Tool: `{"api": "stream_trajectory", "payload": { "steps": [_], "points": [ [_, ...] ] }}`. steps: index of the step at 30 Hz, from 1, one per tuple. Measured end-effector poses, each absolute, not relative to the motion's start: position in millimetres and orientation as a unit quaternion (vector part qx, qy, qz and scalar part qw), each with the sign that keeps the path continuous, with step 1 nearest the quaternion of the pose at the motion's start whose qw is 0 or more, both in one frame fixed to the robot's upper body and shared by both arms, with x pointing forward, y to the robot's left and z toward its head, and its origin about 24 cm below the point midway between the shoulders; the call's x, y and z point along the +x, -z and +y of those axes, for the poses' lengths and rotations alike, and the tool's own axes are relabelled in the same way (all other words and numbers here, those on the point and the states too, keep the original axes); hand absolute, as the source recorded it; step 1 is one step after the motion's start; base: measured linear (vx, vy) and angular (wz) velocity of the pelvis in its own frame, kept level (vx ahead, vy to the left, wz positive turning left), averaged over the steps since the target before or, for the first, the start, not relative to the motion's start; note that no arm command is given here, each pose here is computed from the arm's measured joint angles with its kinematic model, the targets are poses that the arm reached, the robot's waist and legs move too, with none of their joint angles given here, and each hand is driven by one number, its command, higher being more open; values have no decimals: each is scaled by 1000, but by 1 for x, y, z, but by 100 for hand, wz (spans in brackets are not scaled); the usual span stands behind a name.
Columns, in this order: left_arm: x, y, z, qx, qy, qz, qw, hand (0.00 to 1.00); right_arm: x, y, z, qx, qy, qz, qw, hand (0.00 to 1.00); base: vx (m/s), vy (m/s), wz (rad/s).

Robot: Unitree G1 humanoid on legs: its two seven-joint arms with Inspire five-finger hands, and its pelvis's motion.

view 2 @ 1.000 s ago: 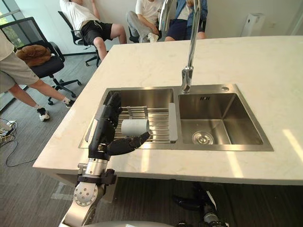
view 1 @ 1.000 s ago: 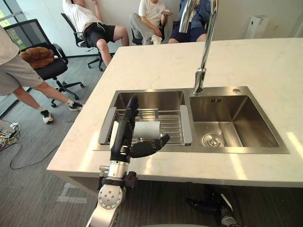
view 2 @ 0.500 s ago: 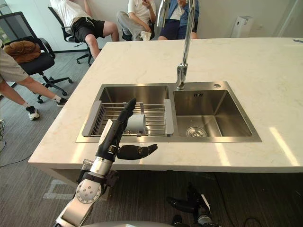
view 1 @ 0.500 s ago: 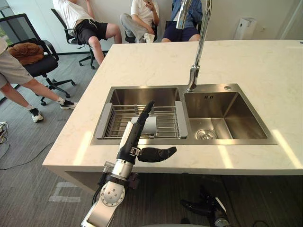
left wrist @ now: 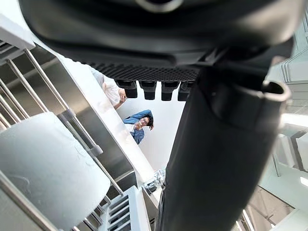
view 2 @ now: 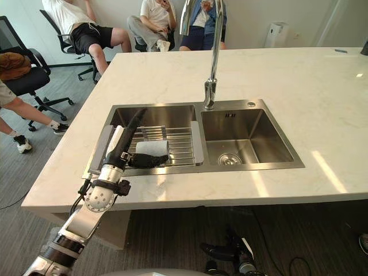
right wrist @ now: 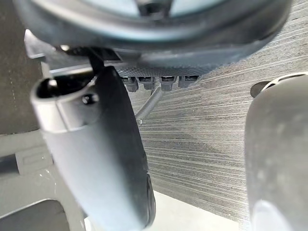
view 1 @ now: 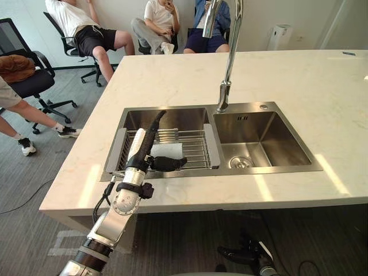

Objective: Walk over to the sink, pick up the cup, carry it to the dishwasher, place the cup inside the dishwasher, then close the dishwasher door

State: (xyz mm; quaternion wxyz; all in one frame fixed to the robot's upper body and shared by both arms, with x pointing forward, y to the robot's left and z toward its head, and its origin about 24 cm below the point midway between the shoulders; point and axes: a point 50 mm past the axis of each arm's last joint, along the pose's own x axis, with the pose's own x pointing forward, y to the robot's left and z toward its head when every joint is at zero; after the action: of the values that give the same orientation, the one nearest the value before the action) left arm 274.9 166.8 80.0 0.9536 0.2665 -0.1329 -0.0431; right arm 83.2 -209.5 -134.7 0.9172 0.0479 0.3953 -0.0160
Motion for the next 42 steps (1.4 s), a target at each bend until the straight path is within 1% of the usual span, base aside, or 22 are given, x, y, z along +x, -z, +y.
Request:
{"api": "stream_trajectory", "payload": {
  "steps": [4, 7, 11, 17, 22, 28, 33, 38, 42],
  "points": [
    [293, -85, 181, 306, 32, -114, 945, 100, 84, 134, -207, 48, 1, 397, 917, 100, -43, -3, -7],
    [299, -86, 186, 320, 26, -104, 941, 100, 84, 135, -206, 49, -4, 401, 915, 100, -17, -2, -8],
    [309, -94, 201, 375, 23, -93, 922, 100, 84, 136, -203, 51, -15, 407, 912, 100, -24, -1, -13],
    [318, -106, 206, 435, 34, -99, 894, 100, 80, 136, -204, 50, -26, 414, 908, 100, -34, 0, -10],
    [318, -104, 206, 475, 48, -94, 874, 100, 78, 135, -203, 45, -39, 414, 908, 100, -36, -4, -4],
    [318, -101, 206, 480, 55, -83, 872, 100, 81, 134, -202, 44, -48, 409, 910, 100, -30, -6, -3],
    [313, -96, 205, 501, 72, -69, 860, 100, 81, 133, -204, 41, -50, 411, 909, 100, -25, -5, -4],
    [309, -86, 207, 531, 87, -50, 841, 100, 81, 133, -204, 44, -57, 410, 909, 100, -6, -2, 0],
    [308, -89, 207, 558, 93, -50, 823, 100, 82, 133, -203, 45, -61, 409, 909, 100, 0, 0, 0]
  ]
}}
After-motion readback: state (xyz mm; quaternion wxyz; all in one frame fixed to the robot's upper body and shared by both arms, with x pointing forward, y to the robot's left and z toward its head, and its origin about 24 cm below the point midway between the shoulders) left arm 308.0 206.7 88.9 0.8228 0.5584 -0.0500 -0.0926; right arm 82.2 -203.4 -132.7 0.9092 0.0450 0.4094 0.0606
